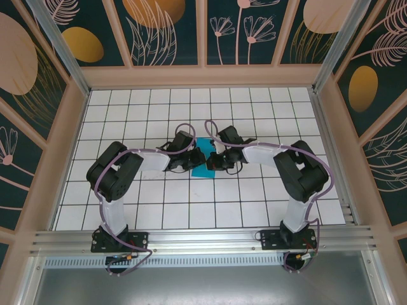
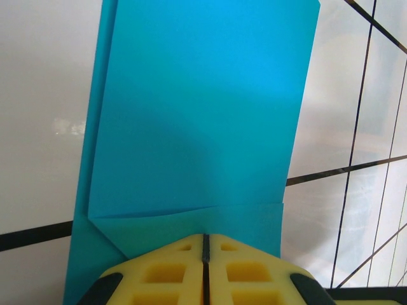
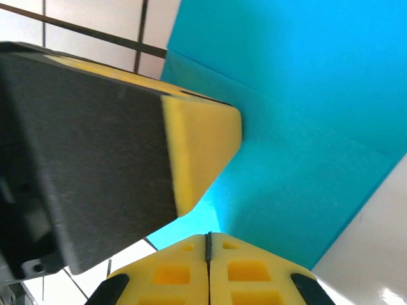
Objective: Fold a paper plane with a square sheet of paper (pick it up from the middle)
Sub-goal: Fold the triangle a second time at the center of the table.
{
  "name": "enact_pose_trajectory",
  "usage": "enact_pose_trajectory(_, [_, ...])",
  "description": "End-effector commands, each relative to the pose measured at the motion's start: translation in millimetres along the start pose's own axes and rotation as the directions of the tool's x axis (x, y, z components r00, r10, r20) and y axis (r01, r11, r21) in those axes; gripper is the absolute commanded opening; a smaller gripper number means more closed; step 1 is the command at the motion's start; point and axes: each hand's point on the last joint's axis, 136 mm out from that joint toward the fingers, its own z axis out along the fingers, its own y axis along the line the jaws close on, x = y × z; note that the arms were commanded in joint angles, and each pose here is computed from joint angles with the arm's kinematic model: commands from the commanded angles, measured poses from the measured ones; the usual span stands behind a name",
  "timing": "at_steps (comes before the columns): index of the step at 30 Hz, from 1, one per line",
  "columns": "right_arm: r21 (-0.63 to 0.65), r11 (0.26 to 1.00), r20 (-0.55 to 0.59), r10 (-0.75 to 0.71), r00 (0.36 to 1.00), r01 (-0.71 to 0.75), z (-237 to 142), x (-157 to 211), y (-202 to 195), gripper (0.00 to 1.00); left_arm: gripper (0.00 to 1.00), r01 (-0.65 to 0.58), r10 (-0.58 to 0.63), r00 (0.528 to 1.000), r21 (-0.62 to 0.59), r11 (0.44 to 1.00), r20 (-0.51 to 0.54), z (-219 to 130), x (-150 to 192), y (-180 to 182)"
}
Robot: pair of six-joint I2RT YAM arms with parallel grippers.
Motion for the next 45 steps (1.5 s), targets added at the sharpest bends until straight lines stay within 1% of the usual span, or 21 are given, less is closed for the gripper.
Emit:
enact_pose_trajectory(1, [0.009,1.000,0.008,0.007,1.000,-0.007,3.5,-7.1,-2.0,0.08,0.10,0.062,-0.077,0.995,-0.192,0.979,-0.069,8.2,30.3,61.1])
enact_pose_trajectory(6, [0.039,0.999,-0.041,0.023,0.999,-0.021,9.6,8.9,-14.9,0.08,0.10,0.063,-0.078,0.995,-0.191,0.980,-0.068,8.7,30.2,60.6])
enact_pose_trajectory(12, [0.049,0.998,-0.150,0.037,0.988,-0.030,3.1,49.7,-23.2,0.08,0.10,0.073,-0.087,0.994,-0.206,0.976,-0.060,8.2,30.5,64.6])
enact_pose_trajectory(15, [0.054,0.998,-0.178,0.052,0.983,-0.043,-2.8,68.1,-27.1,0.08,0.10,0.077,-0.091,0.994,-0.210,0.975,-0.060,8.0,31.5,66.4])
enact_pose_trajectory(18, [0.079,0.996,-0.169,0.064,0.984,-0.051,-8.4,74.4,-32.4,0.08,0.10,0.078,-0.092,0.994,-0.209,0.975,-0.058,8.3,30.7,66.2])
enact_pose_trajectory(22, [0.084,0.995,-0.125,0.062,0.990,-0.052,-12.4,63.8,-31.3,0.07,0.10,0.071,-0.085,0.995,-0.201,0.977,-0.061,8.8,30.1,63.4])
enact_pose_trajectory(27, [0.033,0.999,0.001,0.019,1.000,-0.019,-27.6,25.9,-6.7,0.05,0.10,0.067,-0.080,0.995,-0.194,0.979,-0.061,8.1,28.9,60.5])
enact_pose_trajectory(30, [0.007,1.000,0.039,0.012,0.999,-0.012,-30.4,14.7,0.9,0.05,0.10,0.064,-0.077,0.995,-0.187,0.980,-0.063,8.0,29.2,59.1])
enact_pose_trajectory(40, [0.041,0.998,0.012,0.048,0.999,-0.048,-13.6,19.6,-15.0,0.05,0.10,0.056,-0.067,0.996,-0.164,0.985,-0.062,7.4,26.2,51.5])
enact_pose_trajectory(45, [0.061,0.996,-0.017,0.061,0.998,-0.060,-7.1,28.9,-23.9,0.05,0.11,0.037,-0.043,0.997,-0.096,0.995,-0.059,5.3,22.1,34.2])
